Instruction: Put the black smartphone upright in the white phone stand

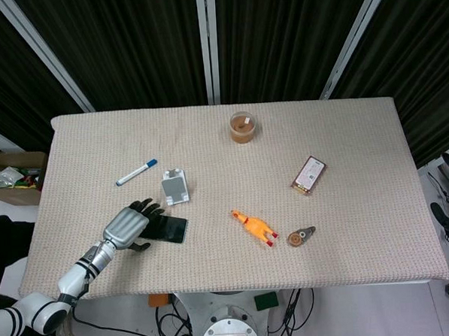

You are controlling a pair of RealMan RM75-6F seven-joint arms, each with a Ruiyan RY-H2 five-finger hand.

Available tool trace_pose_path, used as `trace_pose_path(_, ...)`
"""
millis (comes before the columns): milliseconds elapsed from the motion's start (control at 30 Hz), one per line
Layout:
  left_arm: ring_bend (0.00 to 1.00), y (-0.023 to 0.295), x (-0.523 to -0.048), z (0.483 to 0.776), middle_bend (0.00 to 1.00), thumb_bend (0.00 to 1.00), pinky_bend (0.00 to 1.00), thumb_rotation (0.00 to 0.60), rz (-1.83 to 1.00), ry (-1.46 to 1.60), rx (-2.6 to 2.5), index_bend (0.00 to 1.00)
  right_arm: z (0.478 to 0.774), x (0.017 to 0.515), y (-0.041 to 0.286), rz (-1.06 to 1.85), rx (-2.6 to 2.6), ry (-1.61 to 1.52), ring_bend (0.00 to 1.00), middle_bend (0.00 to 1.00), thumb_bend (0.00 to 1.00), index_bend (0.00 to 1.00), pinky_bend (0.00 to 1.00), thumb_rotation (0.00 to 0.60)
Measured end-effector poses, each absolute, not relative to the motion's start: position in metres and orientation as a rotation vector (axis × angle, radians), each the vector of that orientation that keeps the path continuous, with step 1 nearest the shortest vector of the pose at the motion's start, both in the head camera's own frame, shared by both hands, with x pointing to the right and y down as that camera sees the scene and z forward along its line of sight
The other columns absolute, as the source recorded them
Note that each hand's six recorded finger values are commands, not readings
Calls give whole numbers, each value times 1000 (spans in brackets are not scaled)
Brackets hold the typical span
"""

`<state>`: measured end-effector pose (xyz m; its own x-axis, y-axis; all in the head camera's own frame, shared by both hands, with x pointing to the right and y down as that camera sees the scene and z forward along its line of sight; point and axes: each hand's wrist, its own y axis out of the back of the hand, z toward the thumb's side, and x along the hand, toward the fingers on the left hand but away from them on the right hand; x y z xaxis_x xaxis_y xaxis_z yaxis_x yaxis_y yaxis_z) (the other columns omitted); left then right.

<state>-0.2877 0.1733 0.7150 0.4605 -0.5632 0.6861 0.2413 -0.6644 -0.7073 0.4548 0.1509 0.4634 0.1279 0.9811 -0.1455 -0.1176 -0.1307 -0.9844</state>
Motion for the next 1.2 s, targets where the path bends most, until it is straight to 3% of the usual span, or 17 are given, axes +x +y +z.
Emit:
trace_pose_path(967,60,166,-307,732,116,204,192,504,-1406,235,-1868,214,474,456,152,1286,-1298,-950,0,0,327,0,0,600)
trace_pose_path(1133,59,166,-307,733,116,209,193,504,-1403,241,-1868,294,476,456,153,1293,-1296,-950,0,0,327,0,0,600)
trace_pose_path(1200,60,166,-307,734,116,215,193,532,-1398,249,-1870,357,476,456,153,1293,-1295,-950,0,0,327,0,0,600)
